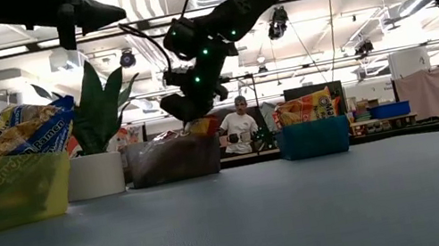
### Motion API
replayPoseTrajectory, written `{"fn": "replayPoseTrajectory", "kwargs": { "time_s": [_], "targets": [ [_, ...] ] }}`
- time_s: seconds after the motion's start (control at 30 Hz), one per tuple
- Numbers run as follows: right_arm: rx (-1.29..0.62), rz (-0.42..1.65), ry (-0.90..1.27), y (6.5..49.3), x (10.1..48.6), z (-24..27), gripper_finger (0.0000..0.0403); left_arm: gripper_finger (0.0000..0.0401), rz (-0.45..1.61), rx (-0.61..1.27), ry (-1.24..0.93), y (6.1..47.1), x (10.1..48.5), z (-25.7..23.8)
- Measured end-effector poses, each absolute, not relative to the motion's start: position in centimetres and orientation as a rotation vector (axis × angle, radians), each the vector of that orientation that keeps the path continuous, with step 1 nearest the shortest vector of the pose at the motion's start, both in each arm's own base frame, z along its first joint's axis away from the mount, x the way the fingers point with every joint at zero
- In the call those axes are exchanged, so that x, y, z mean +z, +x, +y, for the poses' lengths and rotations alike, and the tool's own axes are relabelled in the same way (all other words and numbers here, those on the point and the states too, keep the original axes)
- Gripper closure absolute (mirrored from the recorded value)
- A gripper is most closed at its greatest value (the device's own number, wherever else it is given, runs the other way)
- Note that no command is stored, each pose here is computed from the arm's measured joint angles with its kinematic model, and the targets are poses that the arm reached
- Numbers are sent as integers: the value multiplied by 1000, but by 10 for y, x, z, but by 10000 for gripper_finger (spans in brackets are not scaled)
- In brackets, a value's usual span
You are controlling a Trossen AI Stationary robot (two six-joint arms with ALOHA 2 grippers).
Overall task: Sort Maruchan noodles
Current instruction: Put the red noodle pack into the black bin
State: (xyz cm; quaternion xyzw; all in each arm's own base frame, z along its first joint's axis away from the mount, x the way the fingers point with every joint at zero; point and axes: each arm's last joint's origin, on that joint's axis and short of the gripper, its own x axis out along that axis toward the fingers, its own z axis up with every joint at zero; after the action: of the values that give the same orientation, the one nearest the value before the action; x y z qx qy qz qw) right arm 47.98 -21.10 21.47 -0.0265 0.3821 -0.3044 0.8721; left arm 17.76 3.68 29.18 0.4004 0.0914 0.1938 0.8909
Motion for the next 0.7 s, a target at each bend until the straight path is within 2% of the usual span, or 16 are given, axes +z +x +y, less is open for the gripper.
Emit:
{"fn": "replayPoseTrajectory", "kwargs": {
  "time_s": [0.23, 0.43, 0.57, 0.7],
  "targets": [
    [-545, 796, -27, 481, 213, -210, 394, 401, 188, 403, 831, 178, 292, 37],
    [-591, 801, -20, 480, 213, -210, 389, 401, 188, 403, 831, 178, 292, 37],
    [-595, 798, -11, 478, 218, -208, 358, 401, 188, 402, 830, 178, 292, 37],
    [-596, 803, -6, 474, 225, -207, 308, 401, 187, 402, 815, 178, 292, 37]
  ]
}}
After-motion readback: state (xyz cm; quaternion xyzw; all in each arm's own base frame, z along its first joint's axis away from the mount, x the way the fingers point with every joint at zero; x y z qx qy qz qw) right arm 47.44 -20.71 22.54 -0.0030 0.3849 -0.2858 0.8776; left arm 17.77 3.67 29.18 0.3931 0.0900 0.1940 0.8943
